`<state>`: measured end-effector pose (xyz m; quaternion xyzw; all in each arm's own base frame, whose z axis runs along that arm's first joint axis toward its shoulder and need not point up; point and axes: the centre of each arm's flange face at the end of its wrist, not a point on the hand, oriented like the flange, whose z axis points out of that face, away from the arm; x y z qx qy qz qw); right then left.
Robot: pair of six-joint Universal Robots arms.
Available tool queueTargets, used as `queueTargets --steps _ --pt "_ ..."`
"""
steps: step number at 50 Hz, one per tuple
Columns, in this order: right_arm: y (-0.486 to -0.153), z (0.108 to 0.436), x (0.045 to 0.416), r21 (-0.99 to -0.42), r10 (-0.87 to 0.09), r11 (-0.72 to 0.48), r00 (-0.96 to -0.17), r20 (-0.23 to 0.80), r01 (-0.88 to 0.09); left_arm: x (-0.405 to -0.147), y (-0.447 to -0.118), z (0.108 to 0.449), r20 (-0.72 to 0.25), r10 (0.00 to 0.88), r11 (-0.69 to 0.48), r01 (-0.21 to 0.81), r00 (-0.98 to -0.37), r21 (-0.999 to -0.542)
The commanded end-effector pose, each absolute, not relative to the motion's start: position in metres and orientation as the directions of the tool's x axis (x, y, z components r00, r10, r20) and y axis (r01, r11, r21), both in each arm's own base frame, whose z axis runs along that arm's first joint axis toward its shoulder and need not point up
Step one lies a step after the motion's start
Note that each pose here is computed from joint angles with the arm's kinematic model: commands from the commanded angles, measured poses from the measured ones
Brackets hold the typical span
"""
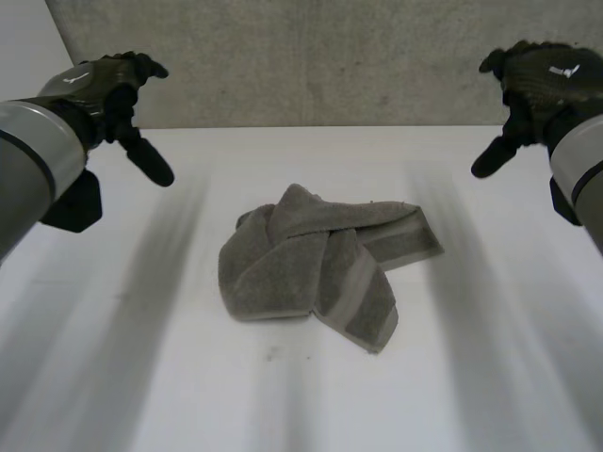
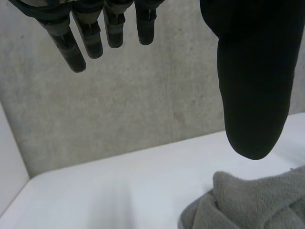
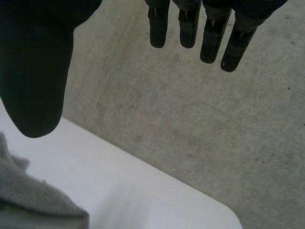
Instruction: Fold the laundry
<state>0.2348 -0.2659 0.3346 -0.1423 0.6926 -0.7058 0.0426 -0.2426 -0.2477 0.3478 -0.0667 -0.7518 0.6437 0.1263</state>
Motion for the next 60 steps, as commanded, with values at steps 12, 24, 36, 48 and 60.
queueTargets --steps 12,24,36,48,60 --pt "-0.267 0.333 0.233 -0.997 -0.271 0.011 -0.96 0.075 -0.081 -0.237 -0.247 0.346 0.101 0.244 0.207 -0.05 -0.964 -0.977" --pt "-0.262 0.3 0.249 -0.908 -0.458 0.018 -0.811 0.364 -0.418 -0.239 -0.249 0.338 0.08 0.258 0.225 -0.021 -0.963 -0.974" --pt "-0.24 0.234 0.27 -0.841 -0.624 0.237 -0.74 0.252 -0.486 -0.261 -0.283 0.258 -0.175 0.369 0.235 0.273 -0.913 -0.933" --pt "-0.216 0.147 0.293 -0.902 -0.626 0.29 -0.776 0.075 -0.321 -0.266 -0.294 0.242 -0.173 0.366 0.222 0.266 -0.914 -0.938" --pt "-0.217 0.127 0.294 -0.882 -0.628 0.323 -0.775 0.071 -0.343 -0.265 -0.292 0.25 -0.169 0.363 0.202 0.255 -0.916 -0.946"
